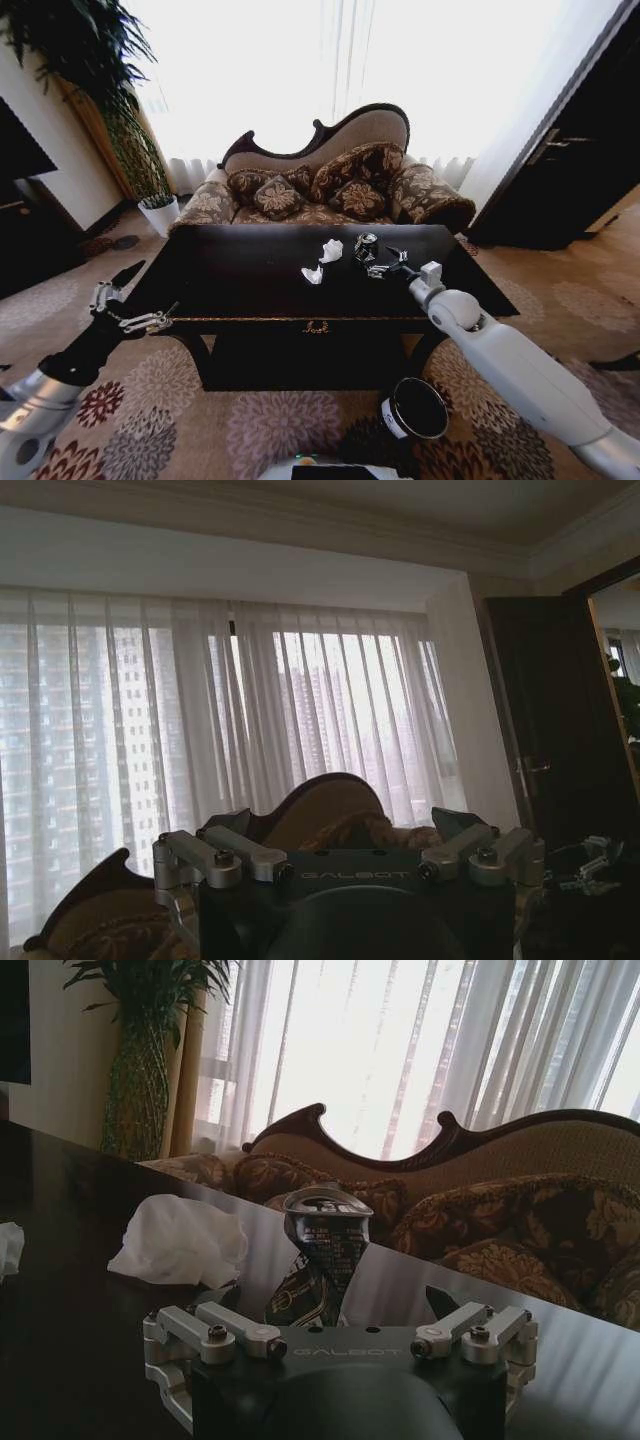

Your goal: Move to the front of the table and place the trash on the table into the trash bin.

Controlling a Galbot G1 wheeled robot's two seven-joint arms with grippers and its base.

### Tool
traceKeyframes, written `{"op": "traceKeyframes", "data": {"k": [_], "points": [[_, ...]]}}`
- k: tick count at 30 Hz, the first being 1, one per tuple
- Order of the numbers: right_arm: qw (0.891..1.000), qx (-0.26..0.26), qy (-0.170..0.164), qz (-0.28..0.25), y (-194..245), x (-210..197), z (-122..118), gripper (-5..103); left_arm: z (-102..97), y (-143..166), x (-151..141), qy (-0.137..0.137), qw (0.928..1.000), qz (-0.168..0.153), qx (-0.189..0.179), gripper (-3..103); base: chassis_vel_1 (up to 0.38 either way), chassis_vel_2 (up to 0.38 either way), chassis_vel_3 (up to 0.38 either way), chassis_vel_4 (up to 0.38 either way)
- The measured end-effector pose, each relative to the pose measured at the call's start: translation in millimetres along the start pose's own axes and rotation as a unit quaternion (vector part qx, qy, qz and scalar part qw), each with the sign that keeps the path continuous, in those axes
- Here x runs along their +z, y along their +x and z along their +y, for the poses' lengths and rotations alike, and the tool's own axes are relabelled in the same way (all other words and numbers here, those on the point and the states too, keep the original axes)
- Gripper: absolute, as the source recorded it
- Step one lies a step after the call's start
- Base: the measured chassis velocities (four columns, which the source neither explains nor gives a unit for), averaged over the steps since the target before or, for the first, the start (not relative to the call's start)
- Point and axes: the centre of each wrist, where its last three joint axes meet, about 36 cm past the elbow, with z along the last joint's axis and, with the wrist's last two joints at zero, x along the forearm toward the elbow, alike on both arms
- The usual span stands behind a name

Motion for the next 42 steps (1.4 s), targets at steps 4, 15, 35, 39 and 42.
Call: {"op": "traceKeyframes", "data": {"k": [4, 15, 35, 39, 42], "points": [[1.000, 0.002, 0.003, -0.002, -6.3, -1.5, -4.5, 100, -2.0, 0.6, -2.0, -0.001, 1.0000, 0.001, 0.002, 100, 0.000, 0.000, 0.000, 0.000], [1.000, -0.011, 0.005, -0.005, -31.4, -7.0, 1.3, 100, -4.2, 4.9, -6.3, -0.006, 1.0000, 0.007, -0.002, 100, 0.000, 0.000, 0.000, 0.000], [1.000, -0.024, -0.001, -0.003, -43.1, 5.2, 0.1, 50, -5.2, 5.2, -3.6, -0.004, 0.9999, 0.010, -0.004, 100, 0.000, 0.000, 0.000, 0.000], [1.000, -0.026, -0.002, -0.004, -43.0, 6.0, 0.8, 34, -4.3, 4.8, -2.9, -0.004, 0.9999, 0.009, -0.005, 100, 0.000, 0.000, 0.000, 0.000], [1.000, -0.027, -0.004, -0.004, -41.6, 7.0, 1.2, 23, -4.1, 4.2, -2.3, -0.003, 1.0000, 0.008, -0.004, 100, 0.000, 0.000, 0.000, 0.000]]}}
